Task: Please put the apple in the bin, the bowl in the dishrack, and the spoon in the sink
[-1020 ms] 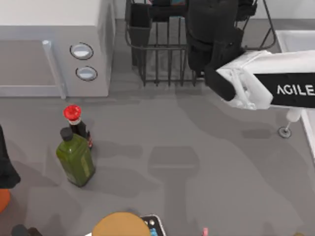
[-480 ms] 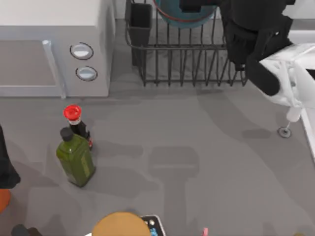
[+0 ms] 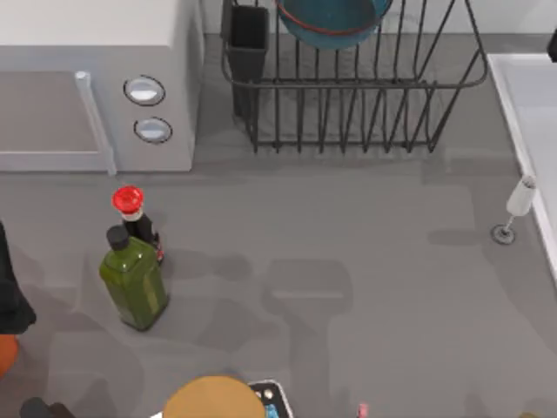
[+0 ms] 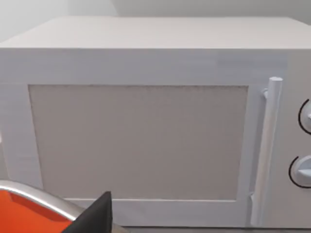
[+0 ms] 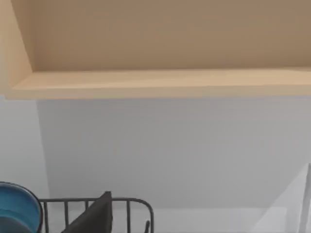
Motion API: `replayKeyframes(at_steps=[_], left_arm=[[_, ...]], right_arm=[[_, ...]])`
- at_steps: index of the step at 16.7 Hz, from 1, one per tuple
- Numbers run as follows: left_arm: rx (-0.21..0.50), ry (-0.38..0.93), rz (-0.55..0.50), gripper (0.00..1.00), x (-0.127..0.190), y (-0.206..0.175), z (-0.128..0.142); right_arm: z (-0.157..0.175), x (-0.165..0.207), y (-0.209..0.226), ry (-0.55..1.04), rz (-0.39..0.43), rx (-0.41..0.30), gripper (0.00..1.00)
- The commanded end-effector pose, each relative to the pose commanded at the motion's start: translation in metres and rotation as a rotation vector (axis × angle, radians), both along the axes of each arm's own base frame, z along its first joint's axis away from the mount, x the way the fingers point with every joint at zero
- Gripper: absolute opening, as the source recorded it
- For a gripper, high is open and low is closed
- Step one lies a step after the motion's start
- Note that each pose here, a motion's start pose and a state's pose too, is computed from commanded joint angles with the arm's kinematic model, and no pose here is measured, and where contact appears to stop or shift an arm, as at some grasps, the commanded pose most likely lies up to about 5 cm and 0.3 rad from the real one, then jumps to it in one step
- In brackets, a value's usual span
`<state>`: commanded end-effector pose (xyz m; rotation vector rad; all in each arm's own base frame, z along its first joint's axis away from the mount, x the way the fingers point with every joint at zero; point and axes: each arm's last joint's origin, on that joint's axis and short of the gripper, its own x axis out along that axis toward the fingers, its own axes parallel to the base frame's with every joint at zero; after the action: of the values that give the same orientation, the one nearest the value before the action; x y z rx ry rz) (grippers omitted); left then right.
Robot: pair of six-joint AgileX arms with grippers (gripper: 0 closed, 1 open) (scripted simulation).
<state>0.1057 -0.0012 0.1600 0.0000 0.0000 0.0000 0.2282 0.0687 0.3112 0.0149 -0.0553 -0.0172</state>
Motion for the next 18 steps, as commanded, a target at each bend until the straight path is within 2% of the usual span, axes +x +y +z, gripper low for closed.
replayKeyframes(at_steps=[4,7,12,18], left_arm=[[0.000,0.000,0.000,1.00,0.000,0.000,0.000],[0.000,0.000,0.000,1.00,0.000,0.000,0.000],[0.000,0.000,0.000,1.00,0.000,0.000,0.000],[0.000,0.000,0.000,1.00,0.000,0.000,0.000]], right_arm=[[-0.033,-0.078,-0.045,-0.039,0.003,0.001,1.00],[-0.078,-0.110,-0.060,-0.031,0.007,-0.007,1.00],[-0.142,-0.122,-0.069,0.041,0.016,-0.015,1.00],[-0.151,-0.122,-0.070,0.056,0.019,-0.015,1.00]])
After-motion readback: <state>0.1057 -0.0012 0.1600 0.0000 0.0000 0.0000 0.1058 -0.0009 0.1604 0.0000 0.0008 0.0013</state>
